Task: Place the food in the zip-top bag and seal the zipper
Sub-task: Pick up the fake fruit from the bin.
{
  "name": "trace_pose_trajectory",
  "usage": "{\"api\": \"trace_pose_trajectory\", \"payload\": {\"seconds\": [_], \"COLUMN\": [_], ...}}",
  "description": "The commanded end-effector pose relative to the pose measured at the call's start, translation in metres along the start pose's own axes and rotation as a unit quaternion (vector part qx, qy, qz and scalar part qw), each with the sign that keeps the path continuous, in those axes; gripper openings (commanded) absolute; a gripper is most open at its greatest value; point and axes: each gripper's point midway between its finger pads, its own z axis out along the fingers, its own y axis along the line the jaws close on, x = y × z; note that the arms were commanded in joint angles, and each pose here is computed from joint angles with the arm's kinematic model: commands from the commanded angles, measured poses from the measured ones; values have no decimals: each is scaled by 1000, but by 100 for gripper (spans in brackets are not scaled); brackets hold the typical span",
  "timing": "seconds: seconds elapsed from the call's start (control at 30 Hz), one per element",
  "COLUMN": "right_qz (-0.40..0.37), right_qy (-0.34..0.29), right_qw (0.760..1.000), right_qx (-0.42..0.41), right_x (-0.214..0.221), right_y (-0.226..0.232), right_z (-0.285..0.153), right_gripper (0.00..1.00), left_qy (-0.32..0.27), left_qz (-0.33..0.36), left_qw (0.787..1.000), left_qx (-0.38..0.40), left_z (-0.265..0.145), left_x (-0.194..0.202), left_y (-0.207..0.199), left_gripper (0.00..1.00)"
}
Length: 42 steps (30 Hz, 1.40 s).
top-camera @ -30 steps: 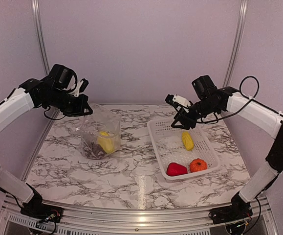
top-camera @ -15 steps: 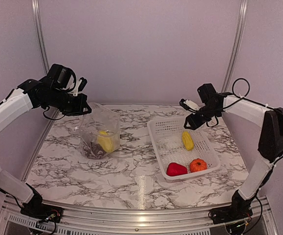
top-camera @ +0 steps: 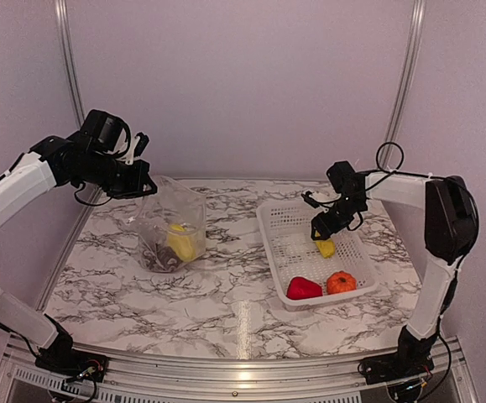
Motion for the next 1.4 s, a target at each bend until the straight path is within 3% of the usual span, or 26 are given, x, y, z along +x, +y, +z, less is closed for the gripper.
{"api": "trace_pose_trajectory", "payload": {"seconds": [0.0,0.37,0.63,0.8,0.9,1.07,1.37], "right_qz": [20,-2,-38,-52,-63,-97,-163], "right_qy": [25,52,62,45,14,-76,-272], "right_qw": [999,999,996,995,996,992,939], "right_qx": [12,5,61,76,61,-36,-134], "right_x": [6,16,11,-1,-20,-60,-137], "right_y": [-9,7,6,7,15,55,117], "right_z": [11,32,35,24,2,-52,-180], "right_gripper": [64,61,59,46,34,24,21], "left_qy": [-15,-15,-14,-15,-15,-14,-20], "left_qz": [1,3,4,5,4,1,-6], "left_qw": [1000,1000,1000,1000,1000,999,999], "left_qx": [7,16,24,26,26,29,32], "left_z": [-6,-3,-3,-5,-5,-3,-2], "left_x": [-1,0,2,5,7,8,8], "left_y": [-3,-6,-10,-11,-11,-12,-13], "left_gripper": [0,0,0,0,0,0,0]}}
